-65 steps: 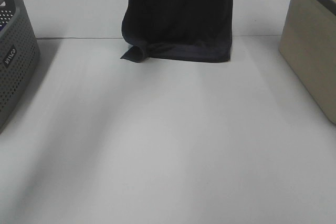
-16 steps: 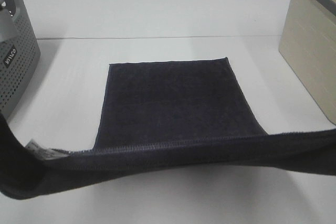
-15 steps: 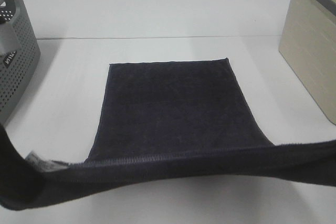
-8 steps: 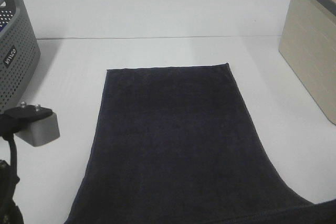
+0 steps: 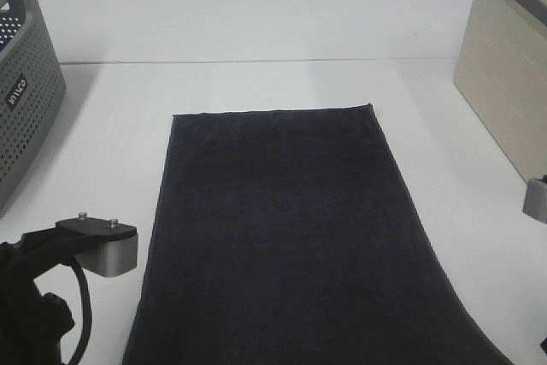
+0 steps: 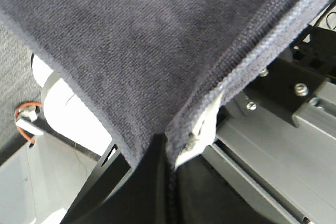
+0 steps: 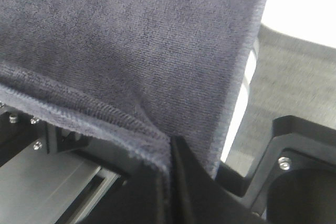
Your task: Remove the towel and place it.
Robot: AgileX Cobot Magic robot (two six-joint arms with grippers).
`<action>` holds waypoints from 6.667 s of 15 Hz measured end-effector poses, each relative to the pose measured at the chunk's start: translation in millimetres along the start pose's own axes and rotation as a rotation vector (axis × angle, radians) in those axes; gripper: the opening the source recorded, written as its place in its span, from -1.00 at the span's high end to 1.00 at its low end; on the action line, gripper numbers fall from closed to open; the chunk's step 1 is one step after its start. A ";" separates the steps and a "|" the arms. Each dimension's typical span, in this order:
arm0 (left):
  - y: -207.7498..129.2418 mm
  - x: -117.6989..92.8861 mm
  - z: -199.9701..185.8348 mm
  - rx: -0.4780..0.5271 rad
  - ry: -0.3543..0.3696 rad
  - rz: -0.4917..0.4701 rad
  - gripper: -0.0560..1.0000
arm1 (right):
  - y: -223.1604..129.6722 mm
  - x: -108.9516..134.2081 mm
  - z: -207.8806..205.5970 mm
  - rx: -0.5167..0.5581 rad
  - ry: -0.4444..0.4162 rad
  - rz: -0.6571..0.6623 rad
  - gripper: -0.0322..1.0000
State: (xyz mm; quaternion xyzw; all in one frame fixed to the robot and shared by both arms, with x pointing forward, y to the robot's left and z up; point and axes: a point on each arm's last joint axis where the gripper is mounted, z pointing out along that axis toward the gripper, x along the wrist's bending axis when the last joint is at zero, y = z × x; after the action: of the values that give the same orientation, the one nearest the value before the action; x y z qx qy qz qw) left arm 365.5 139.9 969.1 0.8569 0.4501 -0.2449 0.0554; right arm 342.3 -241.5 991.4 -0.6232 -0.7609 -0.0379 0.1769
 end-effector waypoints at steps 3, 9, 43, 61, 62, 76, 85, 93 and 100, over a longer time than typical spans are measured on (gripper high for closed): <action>5.2 6.8 13.1 0.085 0.005 -0.036 0.89 | 15.9 -2.1 15.0 0.135 0.029 0.026 0.90; 26.0 18.6 43.4 0.192 -0.026 -0.099 0.89 | 45.5 -18.1 56.6 0.392 0.015 0.110 0.90; 75.7 30.8 65.2 0.370 0.007 -0.119 -0.13 | 66.7 -22.5 93.5 0.441 0.109 0.137 -0.28; 143.2 2.1 -58.3 -0.085 0.402 0.122 -0.16 | 144.7 11.8 -26.8 -0.149 0.017 -0.125 -0.31; 145.5 7.9 -65.5 -0.104 0.461 0.103 -0.22 | 149.5 14.9 -37.4 -0.194 0.011 -0.118 -0.40; 221.1 178.2 -140.0 -0.540 0.107 -0.241 -0.79 | 318.2 -40.8 -82.7 -0.289 0.026 -0.110 -0.76; 250.7 258.3 -83.1 -0.506 0.063 -0.331 -0.79 | 398.2 -73.0 -18.6 -0.275 0.030 -0.113 -0.76; 258.7 263.3 -76.4 -0.525 0.040 -0.314 -0.79 | 403.1 -107.9 7.5 -0.234 0.065 -0.047 -0.76; 259.0 262.8 -76.3 -0.525 0.038 -0.314 -0.79 | 405.5 -105.0 11.1 -0.244 0.119 -0.074 -0.76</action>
State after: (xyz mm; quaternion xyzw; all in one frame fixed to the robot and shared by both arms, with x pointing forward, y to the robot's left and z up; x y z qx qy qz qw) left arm 725.3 207.0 879.8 0.7377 0.6259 -0.1096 0.2280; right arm 746.7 -247.2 881.8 -0.6083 -0.7612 -0.1734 0.1432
